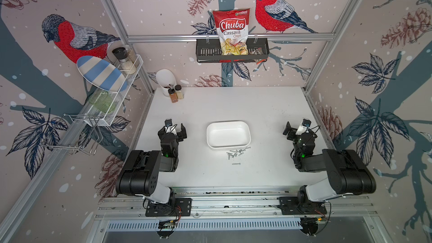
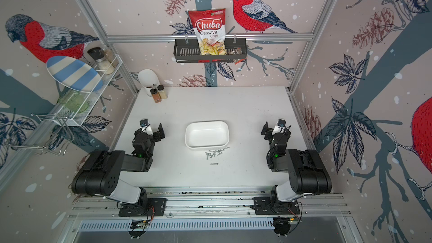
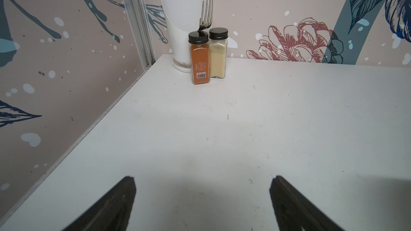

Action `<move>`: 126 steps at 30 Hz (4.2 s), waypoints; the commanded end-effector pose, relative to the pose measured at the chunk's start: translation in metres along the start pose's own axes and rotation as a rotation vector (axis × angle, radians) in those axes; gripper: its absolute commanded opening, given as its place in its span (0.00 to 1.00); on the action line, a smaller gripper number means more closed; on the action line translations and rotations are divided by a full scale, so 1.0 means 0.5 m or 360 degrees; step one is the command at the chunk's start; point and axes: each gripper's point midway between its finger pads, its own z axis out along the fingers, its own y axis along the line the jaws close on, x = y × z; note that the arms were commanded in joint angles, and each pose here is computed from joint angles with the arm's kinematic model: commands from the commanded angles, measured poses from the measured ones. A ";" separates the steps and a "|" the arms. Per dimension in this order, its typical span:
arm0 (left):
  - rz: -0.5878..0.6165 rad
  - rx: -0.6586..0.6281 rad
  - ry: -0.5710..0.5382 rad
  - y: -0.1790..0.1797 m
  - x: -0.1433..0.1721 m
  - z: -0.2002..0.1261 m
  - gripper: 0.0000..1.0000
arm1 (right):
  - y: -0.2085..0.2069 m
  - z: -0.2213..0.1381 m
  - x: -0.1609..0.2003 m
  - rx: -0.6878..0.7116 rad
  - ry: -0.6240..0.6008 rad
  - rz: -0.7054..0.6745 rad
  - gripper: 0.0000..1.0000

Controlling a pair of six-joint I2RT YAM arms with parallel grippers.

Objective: Put the screws on the desktop into the storage box
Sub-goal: Pick up the screw from the center of the board.

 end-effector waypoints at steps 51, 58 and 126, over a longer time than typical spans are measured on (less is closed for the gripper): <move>-0.0145 0.0800 -0.0227 -0.206 -0.228 -0.128 0.86 | 0.625 -0.477 0.101 -0.2009 0.0404 -0.1371 0.53; -0.0250 0.0779 -0.0179 -0.201 -0.238 -0.131 0.86 | 0.608 -0.458 0.205 -0.1918 0.0713 -0.1619 0.33; -0.0580 0.1183 0.0056 -0.323 -0.111 -0.360 0.62 | 0.612 -0.256 -0.004 -0.1485 0.0676 -0.0863 0.00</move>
